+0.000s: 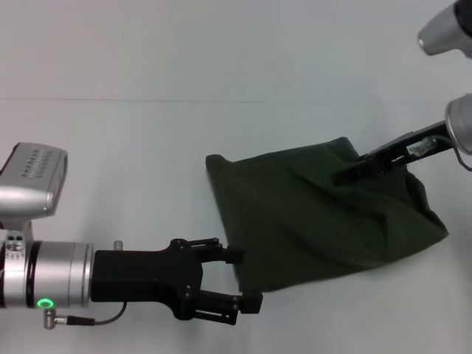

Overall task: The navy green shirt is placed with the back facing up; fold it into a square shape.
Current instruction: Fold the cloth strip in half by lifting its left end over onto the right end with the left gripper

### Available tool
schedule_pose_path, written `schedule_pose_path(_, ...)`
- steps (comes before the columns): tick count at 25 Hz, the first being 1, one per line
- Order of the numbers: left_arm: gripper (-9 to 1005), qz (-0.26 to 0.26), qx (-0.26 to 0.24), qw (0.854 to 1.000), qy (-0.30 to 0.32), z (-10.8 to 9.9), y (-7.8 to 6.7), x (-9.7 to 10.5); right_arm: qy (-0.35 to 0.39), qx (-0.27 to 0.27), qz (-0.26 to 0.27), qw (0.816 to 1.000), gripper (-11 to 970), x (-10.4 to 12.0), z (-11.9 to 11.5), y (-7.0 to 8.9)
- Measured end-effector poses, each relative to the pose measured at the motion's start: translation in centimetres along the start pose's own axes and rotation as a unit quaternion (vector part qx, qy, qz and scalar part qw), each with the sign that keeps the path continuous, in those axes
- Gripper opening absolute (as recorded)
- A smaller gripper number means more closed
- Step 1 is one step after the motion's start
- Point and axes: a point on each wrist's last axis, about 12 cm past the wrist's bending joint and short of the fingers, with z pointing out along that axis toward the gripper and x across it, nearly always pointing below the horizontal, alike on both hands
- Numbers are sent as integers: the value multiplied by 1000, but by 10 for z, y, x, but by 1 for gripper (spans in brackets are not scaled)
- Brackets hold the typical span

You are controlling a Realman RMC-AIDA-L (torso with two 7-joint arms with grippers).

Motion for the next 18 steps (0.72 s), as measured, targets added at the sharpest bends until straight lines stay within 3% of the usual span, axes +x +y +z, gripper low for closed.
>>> schedule_pose_path(6,938,6,2,1000,-2,0,-1,2,20,31,-22,999,692,-16,10,7)
schedule_pose_path(18,939,4,0,1000,-3,-3,-3,6,48,43,-39,997,686,-13,36,12)
